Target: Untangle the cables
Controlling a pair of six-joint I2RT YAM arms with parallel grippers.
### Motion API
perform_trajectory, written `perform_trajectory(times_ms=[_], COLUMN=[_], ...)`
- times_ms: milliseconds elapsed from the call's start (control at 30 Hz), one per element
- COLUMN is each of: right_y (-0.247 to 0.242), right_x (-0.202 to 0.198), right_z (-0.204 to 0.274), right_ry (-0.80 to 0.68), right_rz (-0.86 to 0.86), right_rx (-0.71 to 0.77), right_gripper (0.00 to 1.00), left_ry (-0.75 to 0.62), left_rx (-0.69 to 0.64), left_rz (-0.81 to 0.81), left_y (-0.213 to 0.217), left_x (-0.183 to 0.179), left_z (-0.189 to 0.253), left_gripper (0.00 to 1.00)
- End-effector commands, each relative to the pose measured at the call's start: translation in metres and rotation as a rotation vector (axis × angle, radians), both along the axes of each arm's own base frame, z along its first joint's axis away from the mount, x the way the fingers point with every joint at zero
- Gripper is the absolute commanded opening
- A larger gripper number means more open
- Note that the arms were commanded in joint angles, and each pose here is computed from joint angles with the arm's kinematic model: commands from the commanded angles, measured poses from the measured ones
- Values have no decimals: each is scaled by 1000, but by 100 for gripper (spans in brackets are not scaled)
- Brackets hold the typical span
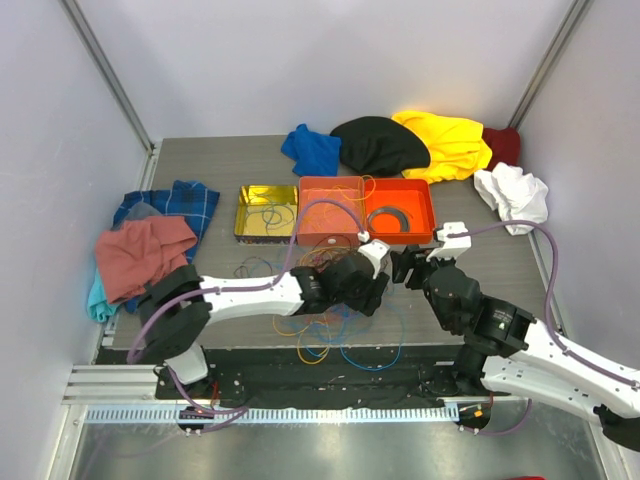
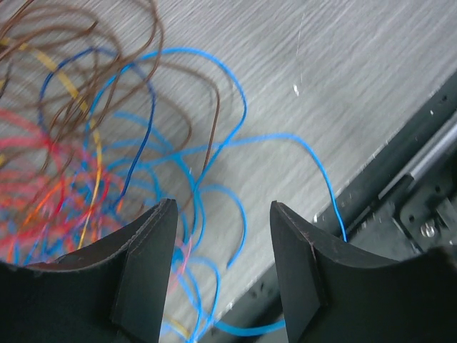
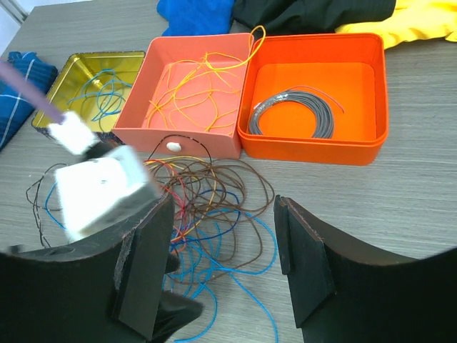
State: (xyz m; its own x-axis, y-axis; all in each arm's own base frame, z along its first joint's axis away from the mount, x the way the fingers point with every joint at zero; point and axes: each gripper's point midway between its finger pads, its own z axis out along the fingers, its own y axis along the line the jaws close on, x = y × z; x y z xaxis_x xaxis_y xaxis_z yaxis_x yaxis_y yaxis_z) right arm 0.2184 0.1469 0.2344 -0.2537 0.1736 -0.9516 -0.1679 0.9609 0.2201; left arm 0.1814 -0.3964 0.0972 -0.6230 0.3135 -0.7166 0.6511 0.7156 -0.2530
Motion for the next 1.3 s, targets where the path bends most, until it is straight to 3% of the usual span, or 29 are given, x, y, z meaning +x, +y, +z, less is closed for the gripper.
perform_trajectory(times_ms=[0,300,400,600,833,967,1267], right_y=[-11,-18,-18,-18,-17,-14,-3], right_x=[0,-1,-1,0,1,2,3], right_z=[26,24,23,23,30,32,31], right_ry=[-37,-36,-35,-35,-45,-50,-55], right_rz=[-52,-66,-67,-73,-72,-64,-30], right_rx=[59,46,41,39,33,44,80], right_gripper=[65,65,65,65,65,65,65], left_ry=[-41,-58,-75,-112,-277,-466,-709], left_rx=[-43,18,16,-39,-154,-208,-132], left_rz=[-64,-34,-16,13,96,205,491], left_y=[-34,-39,-38,-32,17,76,178], left_x=[11,29,36,38,39,46,71], left_z=[7,-16,-13,19,139,237,359], left_gripper=[59,55,48,0,0,0,0])
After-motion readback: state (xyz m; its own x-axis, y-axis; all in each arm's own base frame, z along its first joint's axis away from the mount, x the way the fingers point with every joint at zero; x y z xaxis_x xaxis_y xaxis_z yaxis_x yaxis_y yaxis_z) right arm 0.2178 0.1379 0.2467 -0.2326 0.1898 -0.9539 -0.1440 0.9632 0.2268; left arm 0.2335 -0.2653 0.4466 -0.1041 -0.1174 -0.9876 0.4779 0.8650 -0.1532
